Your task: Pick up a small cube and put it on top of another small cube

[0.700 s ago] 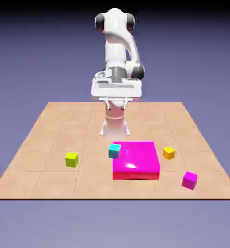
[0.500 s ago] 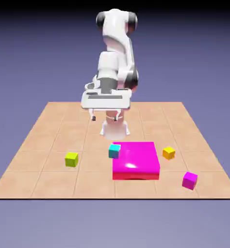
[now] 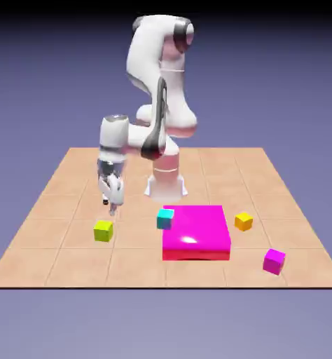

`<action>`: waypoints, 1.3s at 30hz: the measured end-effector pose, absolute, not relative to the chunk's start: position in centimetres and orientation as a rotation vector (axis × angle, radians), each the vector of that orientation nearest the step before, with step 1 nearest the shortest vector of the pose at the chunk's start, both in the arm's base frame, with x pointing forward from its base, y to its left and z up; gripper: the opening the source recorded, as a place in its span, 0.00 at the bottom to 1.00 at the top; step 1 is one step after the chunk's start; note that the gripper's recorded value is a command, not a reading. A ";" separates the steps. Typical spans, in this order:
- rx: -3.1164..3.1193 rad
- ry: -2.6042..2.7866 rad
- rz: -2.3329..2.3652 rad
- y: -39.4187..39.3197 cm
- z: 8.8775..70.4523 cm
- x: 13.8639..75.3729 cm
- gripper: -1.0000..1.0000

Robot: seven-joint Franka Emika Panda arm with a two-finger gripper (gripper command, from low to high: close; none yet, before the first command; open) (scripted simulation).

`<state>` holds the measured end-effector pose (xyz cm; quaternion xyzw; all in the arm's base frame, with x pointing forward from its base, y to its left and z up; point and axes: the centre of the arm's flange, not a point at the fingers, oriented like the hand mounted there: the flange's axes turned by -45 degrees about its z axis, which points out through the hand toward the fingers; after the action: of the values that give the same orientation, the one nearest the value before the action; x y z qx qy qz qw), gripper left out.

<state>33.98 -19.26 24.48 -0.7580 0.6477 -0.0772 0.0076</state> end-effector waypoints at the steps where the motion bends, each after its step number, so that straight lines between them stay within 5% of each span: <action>1: -2.298 2.116 -0.197 -20.2 23.6 33.1 0.50; 14: -2.002 2.427 -0.006 -22.3 13.2 30.2 0.50; 15: -2.002 2.427 -0.006 -22.3 12.7 30.1 0.00; 27: -2.005 2.423 -0.009 -21.7 20.8 30.6 0.00; 39: -2.371 2.060 -0.009 -3.2 31.7 35.3 0.00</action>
<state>35.25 -3.24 31.71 -0.7549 0.6558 -0.0027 0.0002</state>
